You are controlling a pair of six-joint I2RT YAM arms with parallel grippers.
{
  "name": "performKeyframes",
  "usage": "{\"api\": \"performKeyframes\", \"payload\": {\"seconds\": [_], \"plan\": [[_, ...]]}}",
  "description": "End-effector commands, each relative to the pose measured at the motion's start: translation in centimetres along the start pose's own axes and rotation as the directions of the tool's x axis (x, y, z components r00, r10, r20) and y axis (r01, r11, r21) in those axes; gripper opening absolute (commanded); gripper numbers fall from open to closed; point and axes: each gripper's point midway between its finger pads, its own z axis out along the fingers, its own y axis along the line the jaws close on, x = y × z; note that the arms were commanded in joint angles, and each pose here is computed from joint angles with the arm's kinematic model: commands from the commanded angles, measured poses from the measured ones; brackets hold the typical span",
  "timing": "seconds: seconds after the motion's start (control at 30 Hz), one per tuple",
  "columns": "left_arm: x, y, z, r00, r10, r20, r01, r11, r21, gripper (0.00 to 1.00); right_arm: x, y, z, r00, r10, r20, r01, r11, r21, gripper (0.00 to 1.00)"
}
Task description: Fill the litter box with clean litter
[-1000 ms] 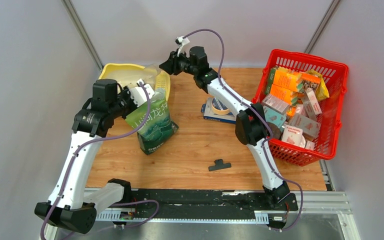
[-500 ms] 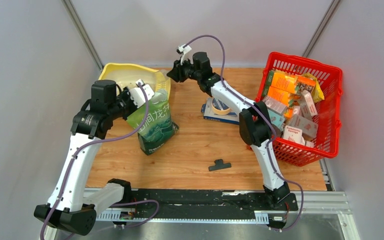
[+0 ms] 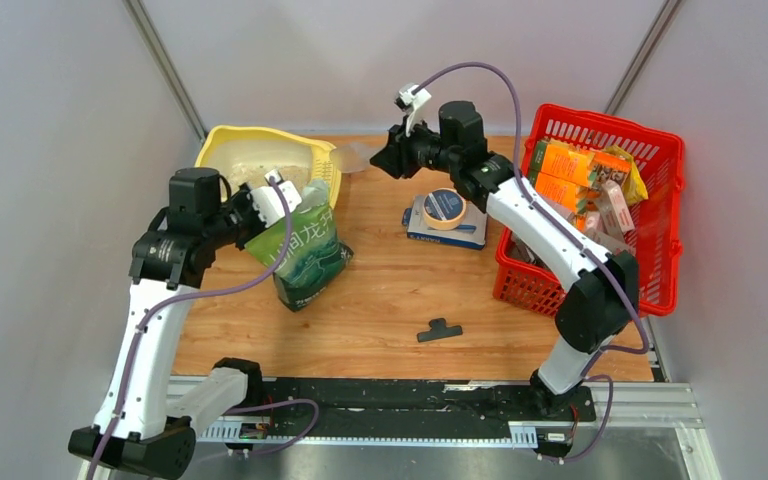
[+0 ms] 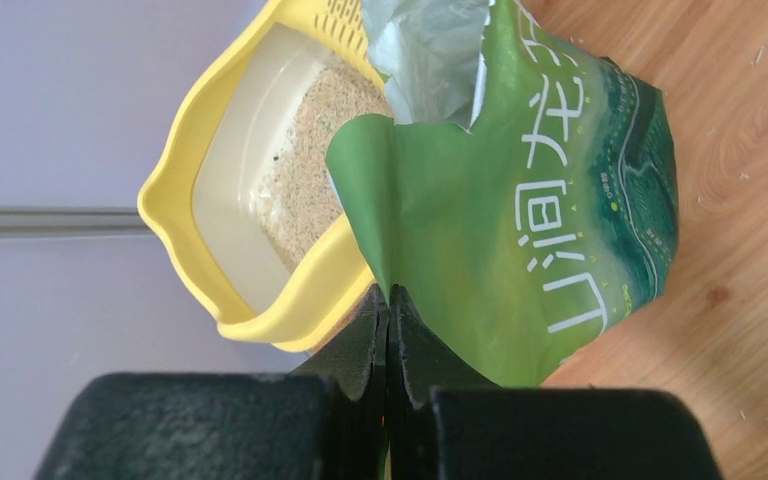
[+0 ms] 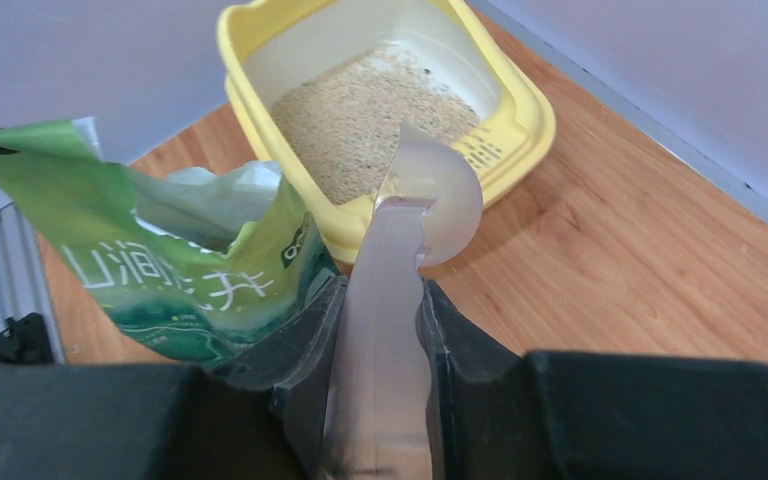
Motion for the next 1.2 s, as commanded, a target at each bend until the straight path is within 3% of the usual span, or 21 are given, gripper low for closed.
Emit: {"api": "performKeyframes", "payload": {"seconds": [0.0, 0.17, 0.27, 0.43, 0.67, 0.9, 1.17], "plan": [[-4.0, 4.9, -5.8, 0.980, 0.163, 0.110, -0.134, 0.962, -0.237, 0.00, -2.7, 2.8, -1.2, 0.999, -0.038, 0.004, 0.038, 0.990, -0.134, 0.00], [-3.9, 5.4, -7.2, 0.981, 0.169, 0.099, -0.138, 0.954, -0.265, 0.00, -3.4, 3.1, 0.7, 0.997, 0.049, -0.063, -0.059, 0.981, -0.183, 0.00], [-4.0, 5.5, -8.0, 0.970, 0.223, 0.099, -0.186, 0.939, -0.291, 0.00, -5.6, 3.5, 0.8, 0.996, 0.085, -0.024, -0.088, 0.978, -0.188, 0.00], [-5.2, 6.3, -7.9, 0.936, 0.322, 0.144, -0.260, 0.905, -0.335, 0.00, -7.1, 7.0, 0.1, 0.995, 0.085, -0.054, -0.099, 0.931, -0.352, 0.00], [-4.8, 5.9, -6.0, 0.954, 0.244, 0.174, -0.190, 0.941, -0.279, 0.00, -7.5, 10.5, -2.4, 0.994, 0.051, -0.098, -0.087, 0.911, -0.403, 0.00], [-2.8, 3.8, -6.5, 0.973, 0.159, 0.169, -0.104, 0.950, -0.296, 0.00, -2.7, 11.9, -3.0, 0.962, 0.016, -0.273, -0.111, 0.936, -0.335, 0.00], [-1.9, 1.7, -6.9, 0.976, 0.095, 0.198, -0.036, 0.958, -0.285, 0.00, -0.3, 13.7, -3.3, 0.940, -0.153, -0.304, 0.024, 0.921, -0.388, 0.00]]}}
